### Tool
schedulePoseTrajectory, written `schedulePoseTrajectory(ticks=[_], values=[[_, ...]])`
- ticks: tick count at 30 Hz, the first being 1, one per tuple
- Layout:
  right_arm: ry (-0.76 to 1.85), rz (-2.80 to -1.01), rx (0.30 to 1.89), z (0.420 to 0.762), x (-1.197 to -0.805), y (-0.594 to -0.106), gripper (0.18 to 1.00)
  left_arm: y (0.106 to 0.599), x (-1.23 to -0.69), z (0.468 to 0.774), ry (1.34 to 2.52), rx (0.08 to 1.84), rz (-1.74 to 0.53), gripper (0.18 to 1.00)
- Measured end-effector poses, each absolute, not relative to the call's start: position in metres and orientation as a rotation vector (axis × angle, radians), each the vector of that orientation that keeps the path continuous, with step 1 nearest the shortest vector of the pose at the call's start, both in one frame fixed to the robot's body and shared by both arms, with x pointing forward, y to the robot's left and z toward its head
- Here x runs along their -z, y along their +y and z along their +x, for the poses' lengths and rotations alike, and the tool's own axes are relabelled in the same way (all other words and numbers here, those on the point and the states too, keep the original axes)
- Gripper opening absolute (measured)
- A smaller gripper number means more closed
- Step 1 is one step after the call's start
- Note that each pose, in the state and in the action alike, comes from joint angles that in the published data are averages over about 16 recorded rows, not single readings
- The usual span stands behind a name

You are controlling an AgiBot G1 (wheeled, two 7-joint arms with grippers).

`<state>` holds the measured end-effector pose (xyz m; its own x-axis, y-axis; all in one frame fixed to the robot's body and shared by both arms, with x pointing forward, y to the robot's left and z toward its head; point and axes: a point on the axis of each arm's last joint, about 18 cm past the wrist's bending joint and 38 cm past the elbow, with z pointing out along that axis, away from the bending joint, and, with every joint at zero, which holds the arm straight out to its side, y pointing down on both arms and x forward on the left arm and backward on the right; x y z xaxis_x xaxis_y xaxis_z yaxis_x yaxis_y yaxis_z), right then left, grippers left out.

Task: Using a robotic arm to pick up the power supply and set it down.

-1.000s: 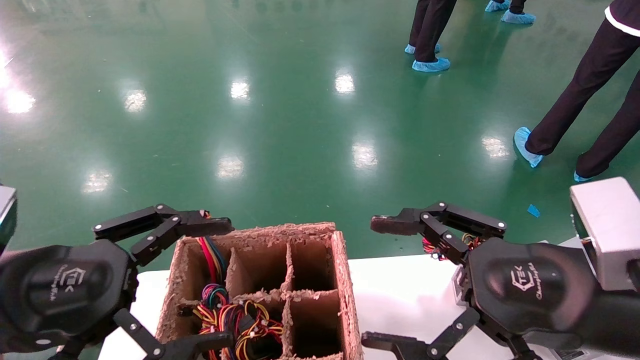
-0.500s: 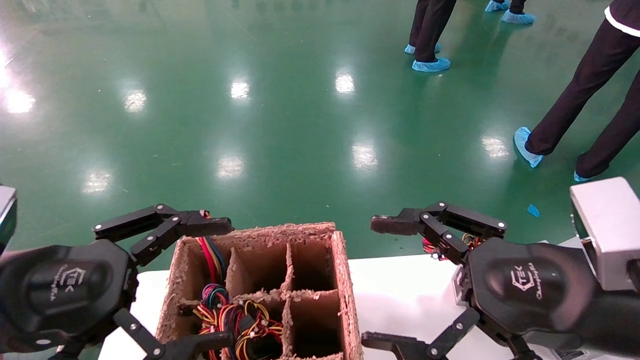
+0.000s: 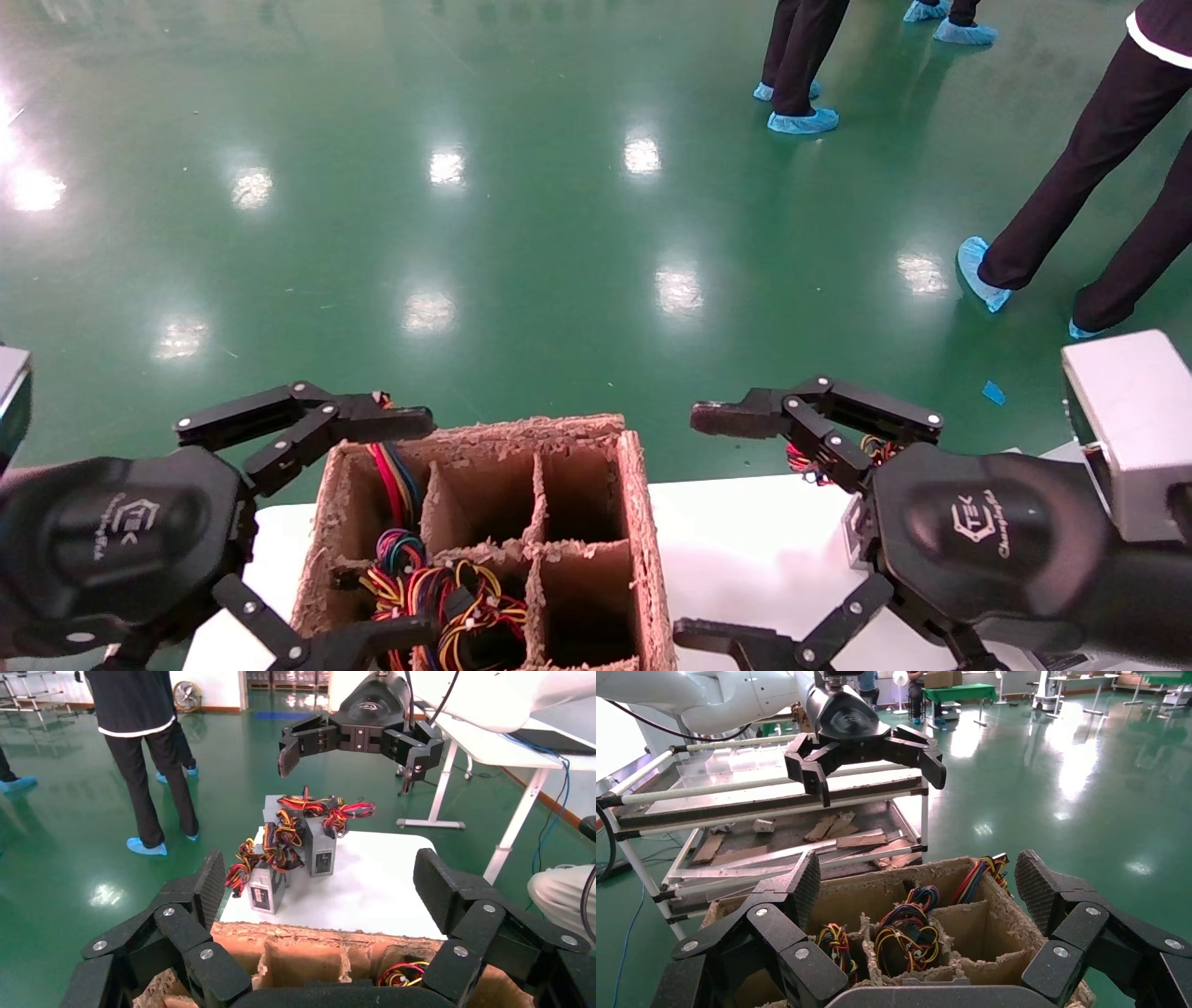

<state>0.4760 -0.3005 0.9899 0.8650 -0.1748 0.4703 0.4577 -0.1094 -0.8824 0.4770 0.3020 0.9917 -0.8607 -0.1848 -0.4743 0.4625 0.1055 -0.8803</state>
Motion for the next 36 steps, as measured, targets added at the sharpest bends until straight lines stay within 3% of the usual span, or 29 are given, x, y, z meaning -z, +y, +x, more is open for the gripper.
schedulePoseTrajectory(ticks=[14,27,36], values=[[-0.212,-1.677,0.391,0.495,-0.95,-0.26,1.001,0.302,-0.992,0.477,1.917,1.806,0.27,0.853],[-0.301,-1.773,0.148,0.508,-0.899,-0.174,1.001,0.302,-0.992,0.477,1.917,1.806,0.27,0.588],[-0.335,-1.836,0.073,0.519,-0.868,-0.132,1.0,0.302,-0.992,0.477,1.917,1.806,0.27,0.376]])
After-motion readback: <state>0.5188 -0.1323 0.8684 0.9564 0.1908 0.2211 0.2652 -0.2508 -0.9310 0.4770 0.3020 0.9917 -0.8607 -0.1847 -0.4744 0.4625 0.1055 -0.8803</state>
